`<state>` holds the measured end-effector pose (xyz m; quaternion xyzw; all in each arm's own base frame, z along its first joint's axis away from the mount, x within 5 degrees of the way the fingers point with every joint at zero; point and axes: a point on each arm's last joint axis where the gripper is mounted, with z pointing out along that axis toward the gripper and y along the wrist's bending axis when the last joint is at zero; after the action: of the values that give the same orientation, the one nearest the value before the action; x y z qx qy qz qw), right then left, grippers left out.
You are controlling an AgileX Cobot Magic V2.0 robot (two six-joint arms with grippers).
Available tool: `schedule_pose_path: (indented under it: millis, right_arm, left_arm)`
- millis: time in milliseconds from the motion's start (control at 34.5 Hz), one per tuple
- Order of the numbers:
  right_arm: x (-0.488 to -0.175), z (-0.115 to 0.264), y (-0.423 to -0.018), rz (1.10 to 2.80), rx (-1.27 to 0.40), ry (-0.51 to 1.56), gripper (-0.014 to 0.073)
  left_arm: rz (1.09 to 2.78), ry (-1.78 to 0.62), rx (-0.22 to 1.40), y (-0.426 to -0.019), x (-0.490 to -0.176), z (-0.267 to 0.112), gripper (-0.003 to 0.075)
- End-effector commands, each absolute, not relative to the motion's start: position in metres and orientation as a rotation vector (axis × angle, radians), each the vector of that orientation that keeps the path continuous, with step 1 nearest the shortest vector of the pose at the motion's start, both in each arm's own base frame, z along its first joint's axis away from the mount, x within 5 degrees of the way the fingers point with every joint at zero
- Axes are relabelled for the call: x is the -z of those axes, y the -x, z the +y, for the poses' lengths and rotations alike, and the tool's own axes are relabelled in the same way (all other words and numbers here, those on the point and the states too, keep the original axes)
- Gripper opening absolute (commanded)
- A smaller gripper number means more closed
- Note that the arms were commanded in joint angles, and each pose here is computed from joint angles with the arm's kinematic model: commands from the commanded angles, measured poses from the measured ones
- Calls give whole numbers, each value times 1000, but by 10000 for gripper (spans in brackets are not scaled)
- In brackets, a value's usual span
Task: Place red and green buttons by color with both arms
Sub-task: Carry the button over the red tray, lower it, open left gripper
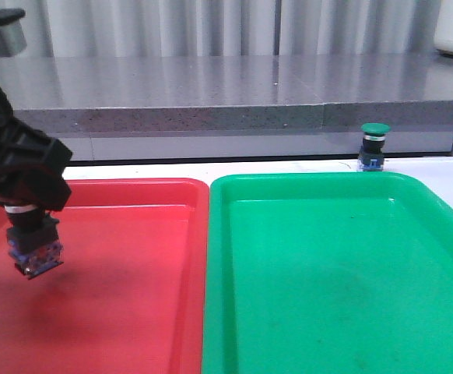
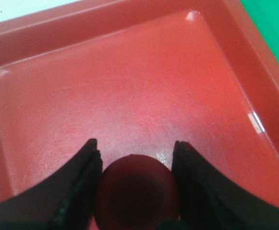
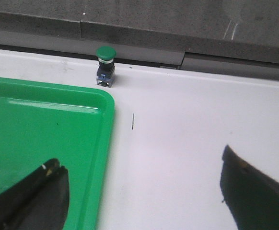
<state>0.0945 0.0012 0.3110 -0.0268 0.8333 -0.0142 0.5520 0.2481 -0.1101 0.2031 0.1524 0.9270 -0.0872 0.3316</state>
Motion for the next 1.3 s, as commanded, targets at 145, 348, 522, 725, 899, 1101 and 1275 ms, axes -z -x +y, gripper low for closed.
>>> schedule_pose_path:
  millis: [145, 348, 522, 725, 899, 1101, 1275]
  right_arm:
    - [-327, 1, -98, 1881, 47, 73, 652]
    - [-327, 1, -98, 1881, 47, 73, 652]
    - [-327, 1, -98, 1881, 47, 73, 652]
    - [-327, 1, -98, 1881, 47, 73, 652]
    - [-327, 1, -98, 1881, 47, 73, 652]
    - [-327, 1, -98, 1881, 47, 73, 652]
    - [-327, 1, -98, 1881, 47, 73, 652]
  left_arm:
    - [2338, -349, 280, -260, -208, -119, 171]
    - [2335, -348, 280, -261, -207, -119, 256]
    - [2332, -330, 291, -260, -209, -119, 437]
    - [2290, -315, 314, -248, -233, -114, 460]
    - [2223, -327, 325, -227, -265, -105, 460]
    - [2092, -351, 317, -194, -306, -88, 460]
    - [2004, -351, 316, -160, -333, -72, 460]
